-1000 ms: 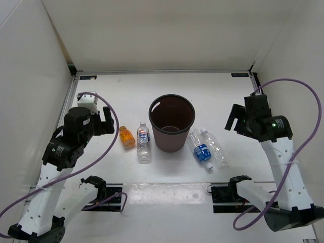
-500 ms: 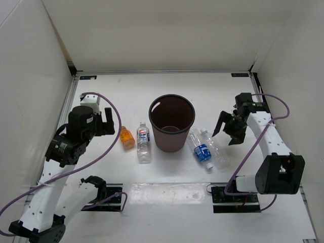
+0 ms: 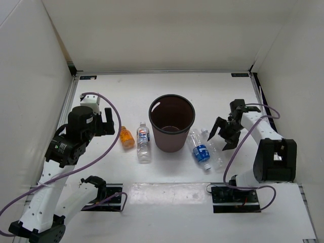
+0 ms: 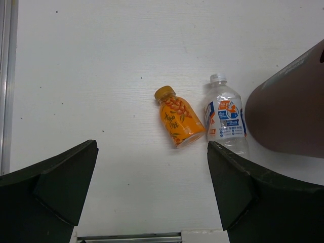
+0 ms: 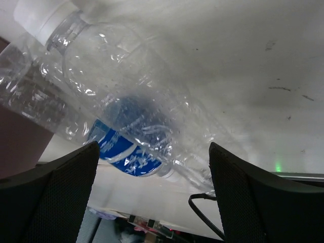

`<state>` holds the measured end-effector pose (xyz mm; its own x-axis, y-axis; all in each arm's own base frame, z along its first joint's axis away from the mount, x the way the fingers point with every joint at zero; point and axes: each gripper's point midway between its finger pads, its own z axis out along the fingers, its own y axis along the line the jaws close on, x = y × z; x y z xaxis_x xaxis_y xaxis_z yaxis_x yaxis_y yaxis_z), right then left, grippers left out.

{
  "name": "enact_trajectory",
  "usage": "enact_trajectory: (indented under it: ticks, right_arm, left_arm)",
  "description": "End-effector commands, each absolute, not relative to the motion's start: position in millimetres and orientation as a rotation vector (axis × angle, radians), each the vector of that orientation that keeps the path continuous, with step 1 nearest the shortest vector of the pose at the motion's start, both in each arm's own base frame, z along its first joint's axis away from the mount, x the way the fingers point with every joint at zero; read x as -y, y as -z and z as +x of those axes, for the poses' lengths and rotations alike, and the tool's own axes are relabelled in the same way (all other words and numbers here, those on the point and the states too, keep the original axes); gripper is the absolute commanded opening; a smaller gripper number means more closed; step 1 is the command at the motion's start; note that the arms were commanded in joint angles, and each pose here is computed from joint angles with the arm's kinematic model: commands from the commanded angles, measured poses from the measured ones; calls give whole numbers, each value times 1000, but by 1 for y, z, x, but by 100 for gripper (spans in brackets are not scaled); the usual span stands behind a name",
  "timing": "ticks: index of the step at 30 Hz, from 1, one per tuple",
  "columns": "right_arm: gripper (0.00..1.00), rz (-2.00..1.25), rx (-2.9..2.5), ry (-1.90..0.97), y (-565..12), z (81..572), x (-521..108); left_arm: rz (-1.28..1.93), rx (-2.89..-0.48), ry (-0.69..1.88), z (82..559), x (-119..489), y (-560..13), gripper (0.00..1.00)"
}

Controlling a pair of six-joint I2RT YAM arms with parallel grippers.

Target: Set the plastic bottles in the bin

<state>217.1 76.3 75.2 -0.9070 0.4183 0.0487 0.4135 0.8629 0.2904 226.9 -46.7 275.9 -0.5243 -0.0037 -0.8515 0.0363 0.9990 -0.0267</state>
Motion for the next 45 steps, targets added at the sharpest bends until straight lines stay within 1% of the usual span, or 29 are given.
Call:
enact_trajectory:
  ticks: [1,4,13,17,23,25,31,36,38,39,41,42,45]
  right_arm:
    - [90,707,-3021,-451,-66,222,-84]
    - [90,753,-3044,-440,-57,221,-86]
    - [90,753,-3060,-387,-56,223,-94]
    - [90,767,-3085,-461,-54,215,-105]
    - [90,885,-3083,-535,-55,203,-112]
    - [90,930,-3083,-535,-54,197,-113]
    - [90,887,-3104,-470,-46,185,-131]
    - [81,923,-3132,-520,-24,183,-146]
    - [77,958,-3171,-536,-13,173,-147]
    - [70,990,-3187,-534,-7,168,-145]
    - [63,994,-3175,-584,-3,170,-148]
    - [57,1001,-3178,-586,-1,166,-148]
    - [47,994,-3169,-591,-6,163,-148]
  left_arm:
    - [44,-2121,66,224,49,-276,100]
    - [38,-2118,61,223,48,-276,100]
    - [39,-2112,68,222,48,-277,100]
    - [35,-2108,65,222,47,-278,100]
    - [29,-2108,62,221,46,-277,100]
    - [28,-2096,64,220,46,-280,100]
    - [23,-2092,62,219,44,-280,100]
    - [18,-2086,62,217,43,-280,100]
    - [15,-2081,63,217,43,-281,100]
    - [20,-2083,61,217,43,-280,100]
    - [20,-2085,60,217,43,-280,100]
    - [18,-2087,61,217,43,-279,100]
    - [23,-2088,65,217,44,-279,100]
